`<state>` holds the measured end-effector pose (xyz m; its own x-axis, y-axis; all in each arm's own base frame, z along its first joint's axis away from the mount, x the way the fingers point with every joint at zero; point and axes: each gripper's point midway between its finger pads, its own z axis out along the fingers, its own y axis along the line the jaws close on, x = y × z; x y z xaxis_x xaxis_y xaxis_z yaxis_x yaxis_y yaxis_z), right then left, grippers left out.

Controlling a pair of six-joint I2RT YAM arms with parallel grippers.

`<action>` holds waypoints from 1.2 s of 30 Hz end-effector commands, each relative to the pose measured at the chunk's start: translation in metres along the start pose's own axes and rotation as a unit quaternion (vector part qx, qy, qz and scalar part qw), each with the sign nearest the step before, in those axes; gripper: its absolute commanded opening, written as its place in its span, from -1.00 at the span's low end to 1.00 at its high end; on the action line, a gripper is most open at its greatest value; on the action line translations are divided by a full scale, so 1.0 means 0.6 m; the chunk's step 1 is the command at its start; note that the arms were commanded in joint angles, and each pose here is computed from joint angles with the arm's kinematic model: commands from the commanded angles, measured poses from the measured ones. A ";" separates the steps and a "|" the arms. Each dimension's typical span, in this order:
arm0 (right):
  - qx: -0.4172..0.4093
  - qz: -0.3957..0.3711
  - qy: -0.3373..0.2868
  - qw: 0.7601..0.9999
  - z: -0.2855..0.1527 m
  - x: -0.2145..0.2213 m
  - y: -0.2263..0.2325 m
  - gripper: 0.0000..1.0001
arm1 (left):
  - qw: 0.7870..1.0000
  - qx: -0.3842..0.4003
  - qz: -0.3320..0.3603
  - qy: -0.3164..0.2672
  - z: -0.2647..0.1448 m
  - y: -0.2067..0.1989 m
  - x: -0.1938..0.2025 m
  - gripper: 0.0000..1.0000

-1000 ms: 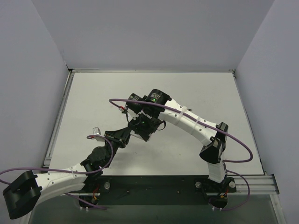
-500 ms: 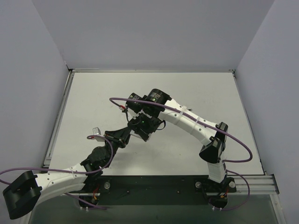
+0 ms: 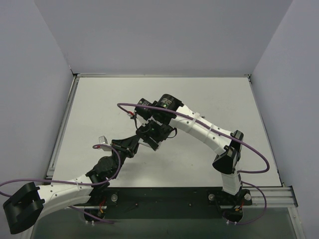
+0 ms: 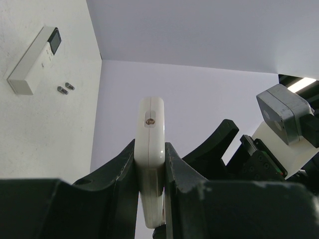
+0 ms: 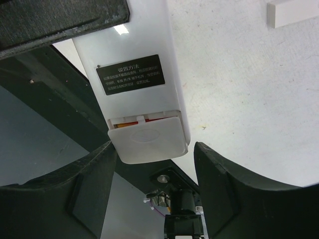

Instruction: Load the batteries into the remote control

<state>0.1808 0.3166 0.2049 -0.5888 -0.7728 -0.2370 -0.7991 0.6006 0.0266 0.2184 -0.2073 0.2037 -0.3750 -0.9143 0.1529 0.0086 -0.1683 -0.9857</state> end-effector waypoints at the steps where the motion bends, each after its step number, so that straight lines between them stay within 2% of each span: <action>1: 0.029 0.014 0.000 0.999 -0.014 0.003 -0.028 0.20 | 0.999 0.010 -0.030 0.015 -0.024 0.019 -0.009 -1.00; 16: -0.016 0.025 -0.030 0.999 -0.023 -0.010 -0.012 0.48 | 0.999 0.006 -0.037 0.010 -0.026 0.025 -0.015 -1.00; 25: -0.029 0.035 -0.048 0.998 -0.029 -0.017 -0.006 0.56 | 0.999 0.006 -0.039 0.005 -0.027 0.026 -0.019 -1.00; 32: -0.040 0.045 -0.095 0.994 -0.052 -0.033 -0.007 0.57 | 0.999 0.005 -0.039 -0.001 -0.028 0.027 -0.024 -1.00; 36: -0.043 0.057 -0.117 0.990 -0.058 -0.040 -0.009 0.65 | 0.999 0.004 -0.041 -0.004 -0.028 0.029 -0.026 -1.00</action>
<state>0.1909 0.3300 0.2201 -0.6286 -0.6891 -0.3604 -0.7650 0.6314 0.1271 0.2158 -0.2023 0.2215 -0.3802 -0.8928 0.2417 0.0184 -0.2686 -0.9631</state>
